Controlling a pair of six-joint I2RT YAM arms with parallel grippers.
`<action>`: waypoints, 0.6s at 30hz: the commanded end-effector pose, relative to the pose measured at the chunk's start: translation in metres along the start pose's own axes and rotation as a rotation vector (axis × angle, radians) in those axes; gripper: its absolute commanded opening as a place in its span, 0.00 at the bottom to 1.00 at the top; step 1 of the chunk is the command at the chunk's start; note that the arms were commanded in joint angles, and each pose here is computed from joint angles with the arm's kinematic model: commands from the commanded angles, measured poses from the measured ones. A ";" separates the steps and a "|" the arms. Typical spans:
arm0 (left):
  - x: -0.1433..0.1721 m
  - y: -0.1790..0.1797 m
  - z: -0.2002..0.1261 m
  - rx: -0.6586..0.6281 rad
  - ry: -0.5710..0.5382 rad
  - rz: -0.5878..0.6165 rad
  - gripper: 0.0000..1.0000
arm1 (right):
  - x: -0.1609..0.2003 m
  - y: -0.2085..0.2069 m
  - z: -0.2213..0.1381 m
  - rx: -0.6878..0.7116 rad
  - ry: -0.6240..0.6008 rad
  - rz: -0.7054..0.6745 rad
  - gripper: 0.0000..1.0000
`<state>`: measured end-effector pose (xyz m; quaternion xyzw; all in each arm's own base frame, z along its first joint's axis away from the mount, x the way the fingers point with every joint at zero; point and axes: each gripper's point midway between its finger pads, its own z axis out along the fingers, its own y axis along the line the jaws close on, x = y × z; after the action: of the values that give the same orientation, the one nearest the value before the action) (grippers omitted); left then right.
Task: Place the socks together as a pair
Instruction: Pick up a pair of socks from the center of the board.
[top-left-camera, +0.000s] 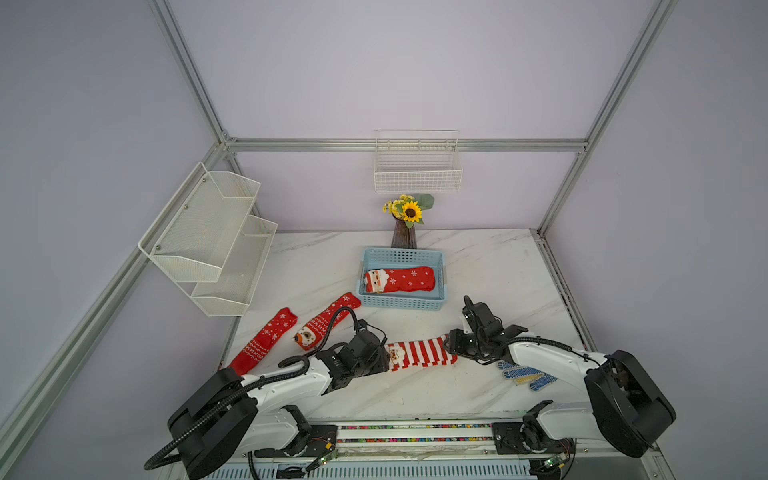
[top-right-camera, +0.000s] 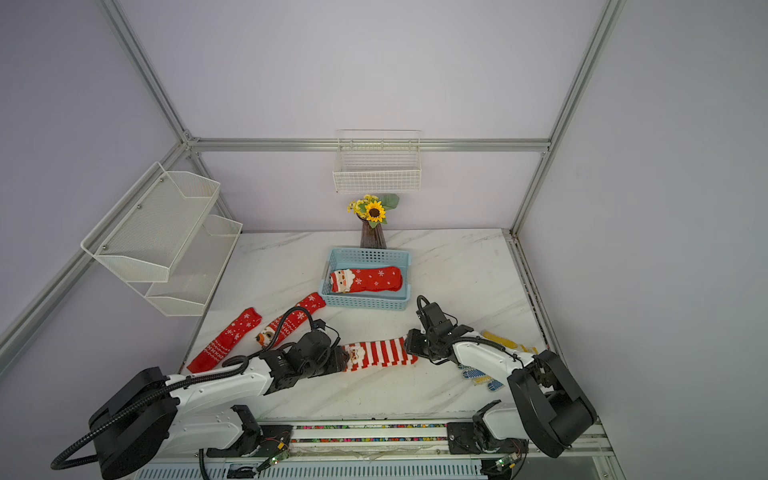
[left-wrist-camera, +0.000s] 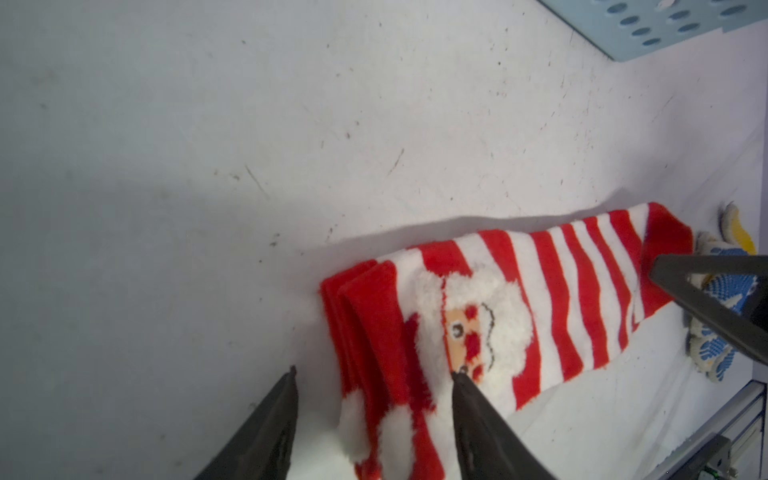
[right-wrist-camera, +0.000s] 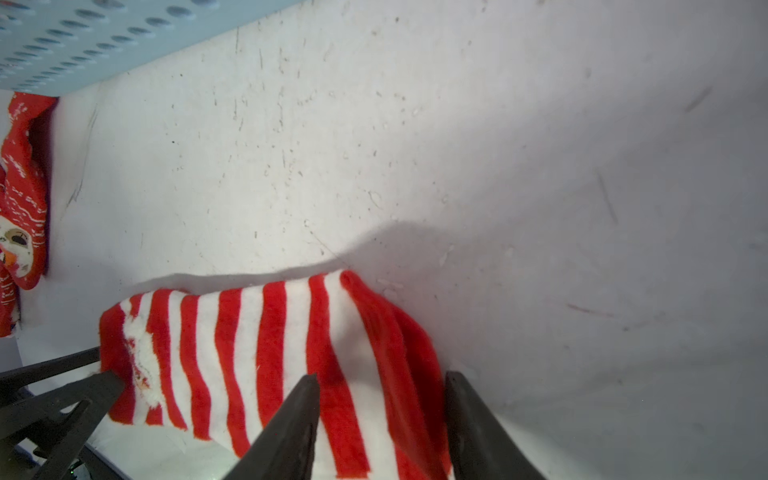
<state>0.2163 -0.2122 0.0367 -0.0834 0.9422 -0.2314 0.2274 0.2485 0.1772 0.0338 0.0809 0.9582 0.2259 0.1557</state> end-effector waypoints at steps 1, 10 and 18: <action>0.008 0.008 0.010 -0.027 0.022 -0.031 0.53 | 0.004 -0.002 0.008 0.003 0.012 0.013 0.52; 0.001 0.002 0.011 -0.044 0.019 -0.015 0.16 | -0.002 0.010 0.007 -0.041 -0.031 -0.005 0.19; -0.020 -0.017 -0.014 -0.051 -0.006 0.071 0.00 | -0.015 0.044 -0.030 -0.163 -0.153 -0.097 0.00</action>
<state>0.2198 -0.2142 0.0365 -0.0745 0.9528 -0.2030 0.2129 0.2514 0.1951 0.0644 0.0494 0.9390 0.2668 0.2113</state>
